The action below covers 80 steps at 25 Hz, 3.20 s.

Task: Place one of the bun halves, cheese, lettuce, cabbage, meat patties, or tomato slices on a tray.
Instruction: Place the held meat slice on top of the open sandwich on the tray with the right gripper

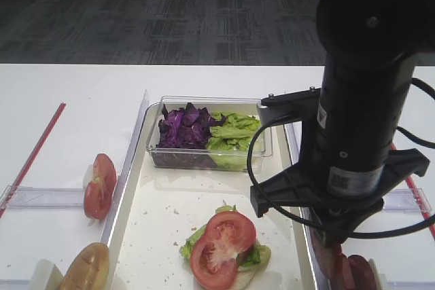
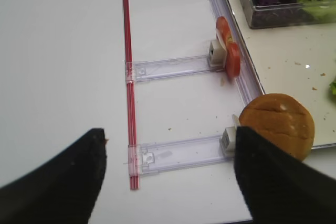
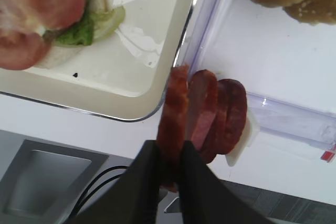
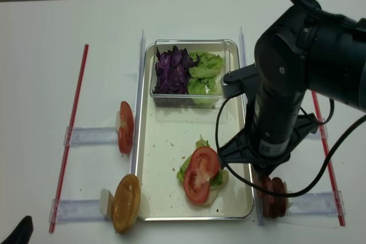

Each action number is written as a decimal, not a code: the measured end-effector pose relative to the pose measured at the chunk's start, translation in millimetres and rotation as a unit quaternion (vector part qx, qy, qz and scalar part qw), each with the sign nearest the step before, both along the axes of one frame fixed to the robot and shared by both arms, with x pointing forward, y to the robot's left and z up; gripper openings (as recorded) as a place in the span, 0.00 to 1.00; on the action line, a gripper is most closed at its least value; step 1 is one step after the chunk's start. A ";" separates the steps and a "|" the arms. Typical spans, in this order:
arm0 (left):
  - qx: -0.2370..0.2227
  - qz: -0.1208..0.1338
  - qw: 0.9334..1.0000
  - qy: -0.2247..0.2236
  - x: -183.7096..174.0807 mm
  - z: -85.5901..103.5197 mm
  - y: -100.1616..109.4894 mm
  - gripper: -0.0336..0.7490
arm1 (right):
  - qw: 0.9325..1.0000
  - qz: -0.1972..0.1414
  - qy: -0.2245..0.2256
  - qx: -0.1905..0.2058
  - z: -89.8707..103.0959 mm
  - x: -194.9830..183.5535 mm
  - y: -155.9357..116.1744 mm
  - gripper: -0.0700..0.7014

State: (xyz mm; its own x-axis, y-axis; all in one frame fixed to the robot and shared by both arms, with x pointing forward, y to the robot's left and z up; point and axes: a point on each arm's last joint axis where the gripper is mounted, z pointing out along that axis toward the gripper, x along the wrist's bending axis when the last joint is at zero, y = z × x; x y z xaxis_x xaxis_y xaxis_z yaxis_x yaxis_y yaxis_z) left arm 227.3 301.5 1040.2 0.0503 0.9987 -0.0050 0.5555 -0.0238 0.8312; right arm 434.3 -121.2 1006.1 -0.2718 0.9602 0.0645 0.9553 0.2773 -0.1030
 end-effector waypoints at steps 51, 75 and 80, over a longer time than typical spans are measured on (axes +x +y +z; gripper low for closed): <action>0.000 0.000 1.000 0.000 0.0 0.0 0.0 0.65 | 0.949 0.092 -0.011 0.300 10.3 31.0 7.5 0.26; -0.003 0.002 1.000 0.000 0.0 0.0 0.0 0.65 | 0.937 0.082 0.042 0.338 -37.8 55.3 14.6 0.26; 0.000 0.000 1.000 0.000 0.0 0.0 0.0 0.65 | 0.933 0.082 0.049 0.346 -38.1 55.2 14.9 0.26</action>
